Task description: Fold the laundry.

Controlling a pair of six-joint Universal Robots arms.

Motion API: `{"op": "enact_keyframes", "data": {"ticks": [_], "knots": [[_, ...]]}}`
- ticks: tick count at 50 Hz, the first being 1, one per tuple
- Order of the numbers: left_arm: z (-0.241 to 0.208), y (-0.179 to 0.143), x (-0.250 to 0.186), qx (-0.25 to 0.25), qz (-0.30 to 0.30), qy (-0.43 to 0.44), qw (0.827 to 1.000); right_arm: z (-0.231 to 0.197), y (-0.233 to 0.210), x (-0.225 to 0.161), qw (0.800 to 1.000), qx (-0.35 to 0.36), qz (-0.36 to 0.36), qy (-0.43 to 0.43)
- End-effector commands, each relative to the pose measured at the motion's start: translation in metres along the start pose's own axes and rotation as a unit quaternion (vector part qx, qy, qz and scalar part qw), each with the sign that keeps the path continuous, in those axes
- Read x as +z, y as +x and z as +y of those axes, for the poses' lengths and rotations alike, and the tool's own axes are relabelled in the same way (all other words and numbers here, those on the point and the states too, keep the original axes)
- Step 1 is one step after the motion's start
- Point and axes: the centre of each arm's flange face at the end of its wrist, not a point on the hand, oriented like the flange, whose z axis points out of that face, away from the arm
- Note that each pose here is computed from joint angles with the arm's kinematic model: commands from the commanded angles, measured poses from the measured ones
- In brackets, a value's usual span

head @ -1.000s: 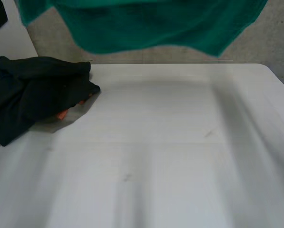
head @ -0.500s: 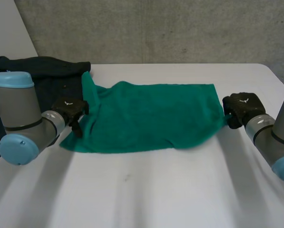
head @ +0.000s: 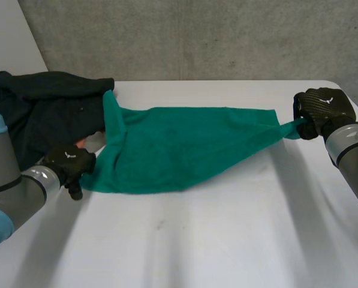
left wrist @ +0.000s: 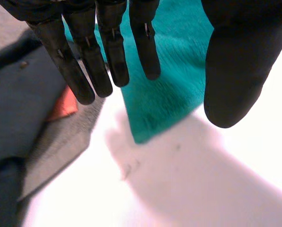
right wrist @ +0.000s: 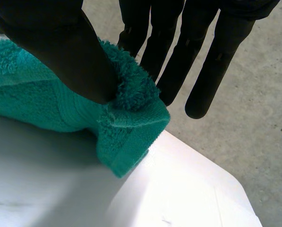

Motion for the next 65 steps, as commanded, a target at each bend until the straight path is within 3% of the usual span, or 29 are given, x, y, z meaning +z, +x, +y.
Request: {"op": "enact_keyframes", "data": {"ticks": [1, 38, 65], "knots": [[0.010, 0.001, 0.022, 0.012, 0.016, 0.005, 1.000, 0.005, -0.010, -0.003, 1.000, -0.003, -0.015, -0.007], [-0.004, 0.015, 0.083, 0.071, -0.007, 0.025, 0.997, 0.015, -0.003, 0.001, 1.000, -0.006, -0.008, -0.018], [-0.010, 0.008, 0.084, 0.079, -0.020, 0.030, 0.996, 0.016, -0.003, 0.000, 1.000, -0.008, -0.009, -0.021]]}}
